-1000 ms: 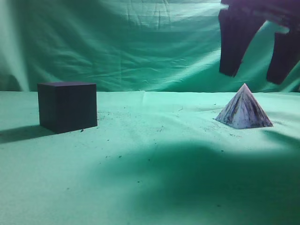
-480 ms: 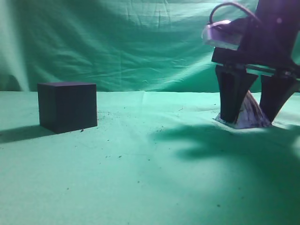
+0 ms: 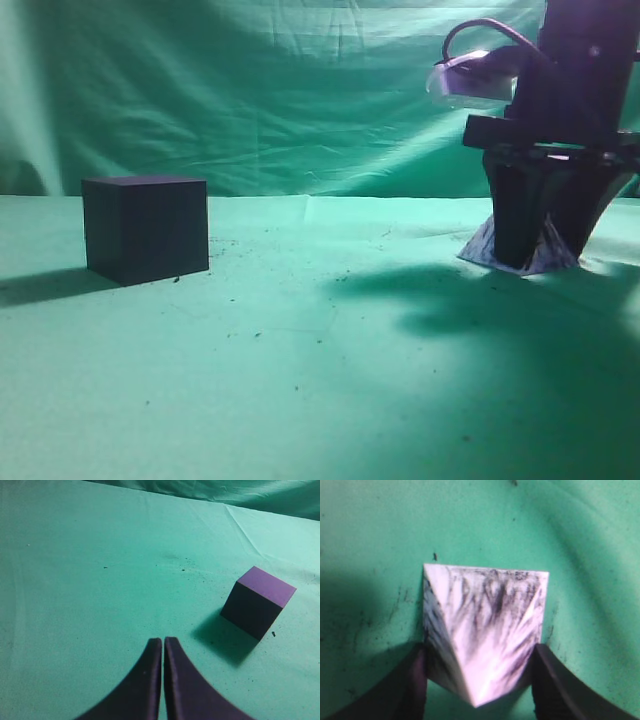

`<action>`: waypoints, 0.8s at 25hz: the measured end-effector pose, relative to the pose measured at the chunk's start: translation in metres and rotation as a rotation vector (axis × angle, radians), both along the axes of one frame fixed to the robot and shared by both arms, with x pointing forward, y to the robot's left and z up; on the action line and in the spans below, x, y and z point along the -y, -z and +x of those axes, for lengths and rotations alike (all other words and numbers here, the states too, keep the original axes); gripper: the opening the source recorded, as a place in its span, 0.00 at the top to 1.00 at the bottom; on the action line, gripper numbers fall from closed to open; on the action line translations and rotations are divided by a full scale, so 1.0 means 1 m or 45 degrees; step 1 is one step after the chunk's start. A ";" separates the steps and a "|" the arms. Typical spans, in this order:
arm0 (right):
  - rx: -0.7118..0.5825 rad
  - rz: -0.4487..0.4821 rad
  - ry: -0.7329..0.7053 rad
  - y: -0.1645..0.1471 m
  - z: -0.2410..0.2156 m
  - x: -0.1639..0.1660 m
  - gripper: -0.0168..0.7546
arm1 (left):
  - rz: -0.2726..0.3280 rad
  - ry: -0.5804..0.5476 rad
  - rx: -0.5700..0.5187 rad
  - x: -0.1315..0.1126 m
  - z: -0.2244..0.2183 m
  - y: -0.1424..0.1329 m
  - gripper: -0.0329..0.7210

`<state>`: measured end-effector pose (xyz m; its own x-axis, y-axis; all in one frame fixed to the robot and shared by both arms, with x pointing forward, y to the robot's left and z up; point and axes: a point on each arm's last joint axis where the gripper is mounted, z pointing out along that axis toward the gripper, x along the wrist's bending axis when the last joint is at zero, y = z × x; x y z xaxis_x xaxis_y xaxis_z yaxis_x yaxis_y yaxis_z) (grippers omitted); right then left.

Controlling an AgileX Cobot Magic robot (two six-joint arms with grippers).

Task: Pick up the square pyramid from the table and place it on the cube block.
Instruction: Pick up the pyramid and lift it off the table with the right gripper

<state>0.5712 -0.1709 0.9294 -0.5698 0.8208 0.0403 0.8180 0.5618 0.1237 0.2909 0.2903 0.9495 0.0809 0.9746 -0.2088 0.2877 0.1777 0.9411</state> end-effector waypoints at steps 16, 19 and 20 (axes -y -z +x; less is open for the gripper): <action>0.391 0.086 -0.230 -0.106 0.000 -0.059 0.48 | 0.000 0.000 0.000 0.000 0.000 0.000 0.96; 0.476 0.209 -0.312 -0.142 -0.013 -0.093 0.48 | 0.000 0.000 0.000 0.000 0.000 0.000 0.96; 0.479 0.250 -0.343 -0.149 -0.019 -0.106 0.48 | 0.000 0.000 0.000 0.000 0.000 0.000 0.96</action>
